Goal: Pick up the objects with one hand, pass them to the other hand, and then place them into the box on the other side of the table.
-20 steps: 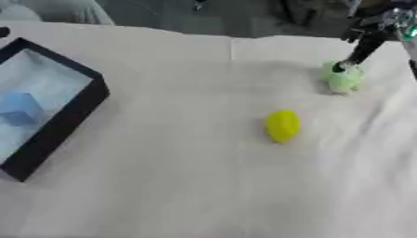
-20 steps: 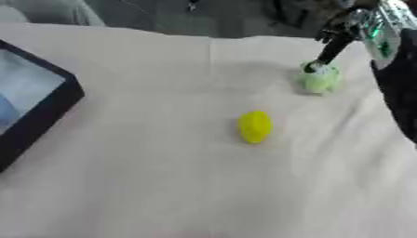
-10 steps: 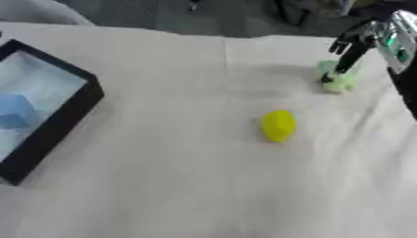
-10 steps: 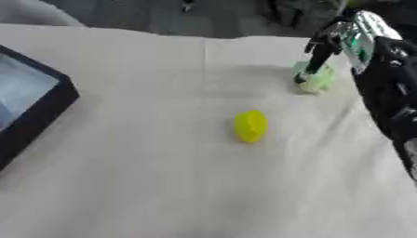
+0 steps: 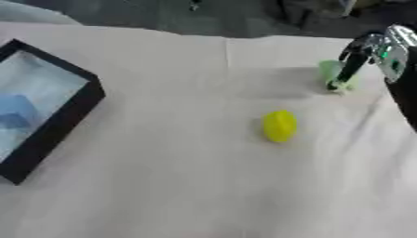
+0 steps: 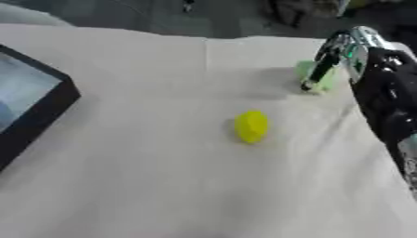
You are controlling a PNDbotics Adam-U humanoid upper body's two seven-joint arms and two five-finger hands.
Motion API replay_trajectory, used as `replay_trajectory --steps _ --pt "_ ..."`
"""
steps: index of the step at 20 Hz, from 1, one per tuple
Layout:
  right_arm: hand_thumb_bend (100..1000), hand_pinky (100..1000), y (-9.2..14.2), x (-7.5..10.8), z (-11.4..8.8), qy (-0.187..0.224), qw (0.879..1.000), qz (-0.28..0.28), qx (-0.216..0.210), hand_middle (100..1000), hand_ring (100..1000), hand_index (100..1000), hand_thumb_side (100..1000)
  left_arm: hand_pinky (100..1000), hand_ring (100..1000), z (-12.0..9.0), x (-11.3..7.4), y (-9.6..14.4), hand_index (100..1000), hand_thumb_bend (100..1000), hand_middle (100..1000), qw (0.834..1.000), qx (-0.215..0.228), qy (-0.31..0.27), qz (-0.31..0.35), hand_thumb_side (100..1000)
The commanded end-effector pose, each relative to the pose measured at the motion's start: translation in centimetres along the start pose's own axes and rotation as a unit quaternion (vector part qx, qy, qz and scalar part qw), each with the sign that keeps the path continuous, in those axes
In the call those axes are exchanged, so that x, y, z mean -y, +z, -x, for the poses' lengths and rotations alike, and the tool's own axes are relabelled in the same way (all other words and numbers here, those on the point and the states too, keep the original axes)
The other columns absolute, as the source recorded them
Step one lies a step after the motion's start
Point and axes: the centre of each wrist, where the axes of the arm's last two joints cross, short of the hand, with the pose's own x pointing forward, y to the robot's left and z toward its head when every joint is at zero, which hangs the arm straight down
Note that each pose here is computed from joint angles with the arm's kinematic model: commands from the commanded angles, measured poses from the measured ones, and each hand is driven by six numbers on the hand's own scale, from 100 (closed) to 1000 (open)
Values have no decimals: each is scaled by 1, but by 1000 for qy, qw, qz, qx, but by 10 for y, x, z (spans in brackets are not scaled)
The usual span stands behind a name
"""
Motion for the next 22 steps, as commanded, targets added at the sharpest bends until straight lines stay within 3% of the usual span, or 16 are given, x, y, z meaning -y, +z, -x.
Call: replay_trajectory --steps 1,17,22 --pt "475 975 7 18 4 -10 1000 27 -13 916 950 927 201 851 1000 -8 -5 -4 830 178 1000 1000 15 -3 -5 653" --pt "449 960 -9 -13 -13 -20 998 7 -53 893 924 921 152 854 1000 -8 -4 -4 828 163 1000 1000 16 3 -2 662" --pt "387 936 -11 -18 -15 -20 998 35 -58 787 857 839 100 853 1000 -8 -4 -4 827 162 1000 1000 16 4 -1 662"
